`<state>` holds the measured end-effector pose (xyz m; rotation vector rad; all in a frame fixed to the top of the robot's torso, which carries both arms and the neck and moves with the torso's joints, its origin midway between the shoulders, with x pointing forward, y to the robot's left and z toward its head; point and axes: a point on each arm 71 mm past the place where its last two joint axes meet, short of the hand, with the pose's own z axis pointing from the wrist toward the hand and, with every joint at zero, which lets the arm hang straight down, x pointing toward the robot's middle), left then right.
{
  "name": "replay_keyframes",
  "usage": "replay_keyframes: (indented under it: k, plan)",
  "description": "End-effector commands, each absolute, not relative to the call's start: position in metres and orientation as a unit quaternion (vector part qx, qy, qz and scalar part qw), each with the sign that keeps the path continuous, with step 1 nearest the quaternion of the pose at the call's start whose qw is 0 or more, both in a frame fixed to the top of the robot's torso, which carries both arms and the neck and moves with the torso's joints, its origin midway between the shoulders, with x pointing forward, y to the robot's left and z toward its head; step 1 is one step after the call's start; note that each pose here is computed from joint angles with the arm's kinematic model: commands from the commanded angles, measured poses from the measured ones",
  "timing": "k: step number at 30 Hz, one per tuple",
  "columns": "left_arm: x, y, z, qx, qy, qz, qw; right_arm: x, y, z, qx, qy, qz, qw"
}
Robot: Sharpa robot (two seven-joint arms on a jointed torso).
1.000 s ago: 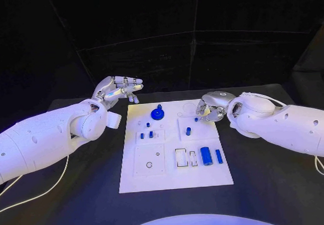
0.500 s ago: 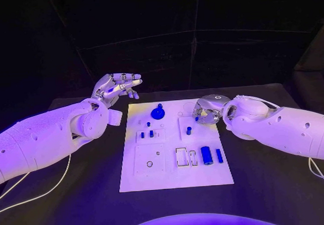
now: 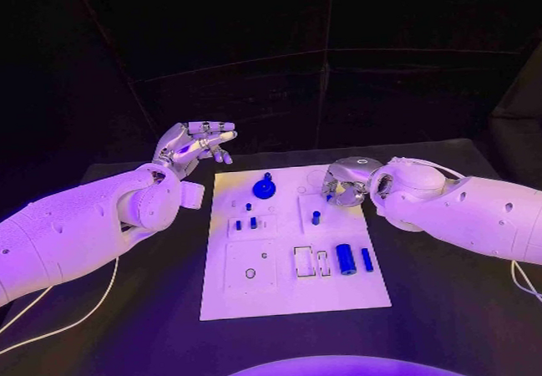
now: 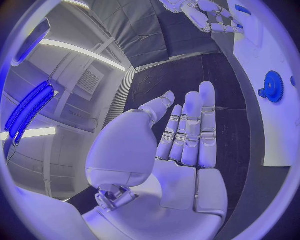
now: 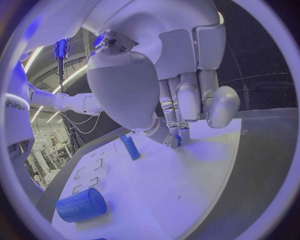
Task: Assemble the parts on the task board
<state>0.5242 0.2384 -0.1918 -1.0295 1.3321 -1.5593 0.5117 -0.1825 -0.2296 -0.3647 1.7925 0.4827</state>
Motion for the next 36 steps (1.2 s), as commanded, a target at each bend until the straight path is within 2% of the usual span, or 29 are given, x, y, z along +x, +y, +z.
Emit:
replay_keyframes:
  k: [1,14,36]
  plan:
    - [0.524,0.237,-0.19,-0.408,0.524,-0.627,0.408,0.51,-0.183,-0.237,-0.166,0.783,0.188,0.569]
    - [0.524,0.237,-0.19,-0.406,0.528,-0.625,0.407,0.508,-0.177,-0.24,-0.181,0.782,0.167,0.573]
    - [0.525,0.241,-0.191,-0.405,0.53,-0.619,0.415,0.491,-0.182,-0.214,-0.147,0.713,0.197,0.657]
